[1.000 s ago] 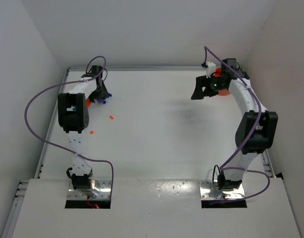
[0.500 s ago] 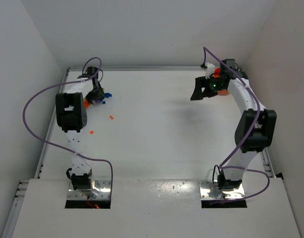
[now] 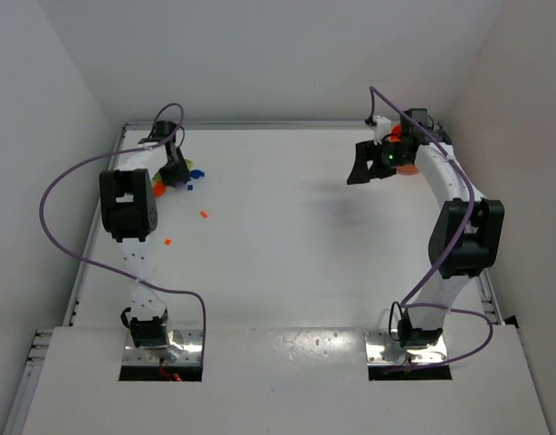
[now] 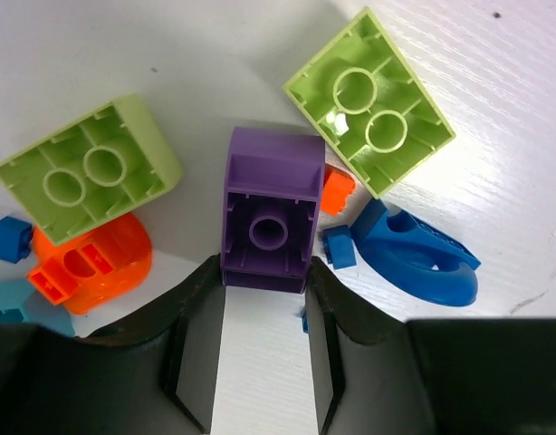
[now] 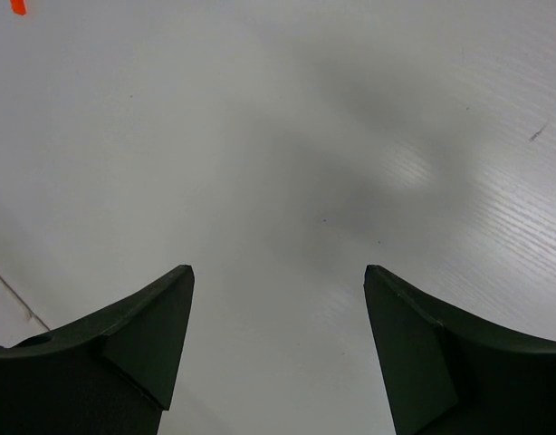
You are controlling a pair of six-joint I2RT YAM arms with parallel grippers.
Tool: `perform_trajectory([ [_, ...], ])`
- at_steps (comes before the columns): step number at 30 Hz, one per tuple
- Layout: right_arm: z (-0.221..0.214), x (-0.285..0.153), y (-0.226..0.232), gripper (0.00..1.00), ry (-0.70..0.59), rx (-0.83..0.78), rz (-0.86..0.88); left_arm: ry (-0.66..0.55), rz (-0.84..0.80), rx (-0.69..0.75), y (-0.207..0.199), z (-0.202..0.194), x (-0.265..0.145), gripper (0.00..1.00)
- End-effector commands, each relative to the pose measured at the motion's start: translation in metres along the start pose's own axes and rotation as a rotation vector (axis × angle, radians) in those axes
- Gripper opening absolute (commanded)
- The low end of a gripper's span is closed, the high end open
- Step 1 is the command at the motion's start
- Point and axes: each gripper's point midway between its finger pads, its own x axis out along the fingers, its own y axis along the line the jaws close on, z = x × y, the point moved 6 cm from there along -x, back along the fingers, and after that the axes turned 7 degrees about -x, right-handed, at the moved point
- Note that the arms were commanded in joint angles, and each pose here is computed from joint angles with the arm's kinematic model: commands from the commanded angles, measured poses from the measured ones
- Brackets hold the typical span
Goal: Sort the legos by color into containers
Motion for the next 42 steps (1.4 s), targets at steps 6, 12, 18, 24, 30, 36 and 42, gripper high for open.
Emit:
perform_trajectory([
  [6,0.0,-0.006,0.02,0.76,-0.049,0.008,0.078,0.047,-0.202,0.232,-0.003,-0.014,-0.012,0.16],
  [12,-0.003,-0.012,0.044,0.76,-0.1,0.036,0.168,-0.007,-0.291,0.365,0.009,-0.048,-0.06,0.16],
  [18,-0.005,-0.02,0.072,0.76,-0.17,0.094,0.286,-0.073,-0.539,0.536,0.008,-0.083,-0.122,0.15],
  [24,-0.009,-0.02,0.107,0.76,-0.218,0.166,0.436,-0.184,-0.844,0.783,-0.016,-0.121,-0.195,0.11],
  [30,-0.005,-0.008,0.124,0.73,-0.214,0.242,0.615,-0.186,-1.022,0.954,-0.059,-0.175,-0.249,0.11],
  [36,0.01,0.004,0.139,0.73,-0.17,0.229,0.722,-0.17,-1.085,1.06,-0.086,-0.202,-0.272,0.11],
  [42,0.013,0.019,0.157,0.73,-0.123,0.2,0.767,-0.138,-1.103,1.097,-0.099,-0.212,-0.275,0.11],
])
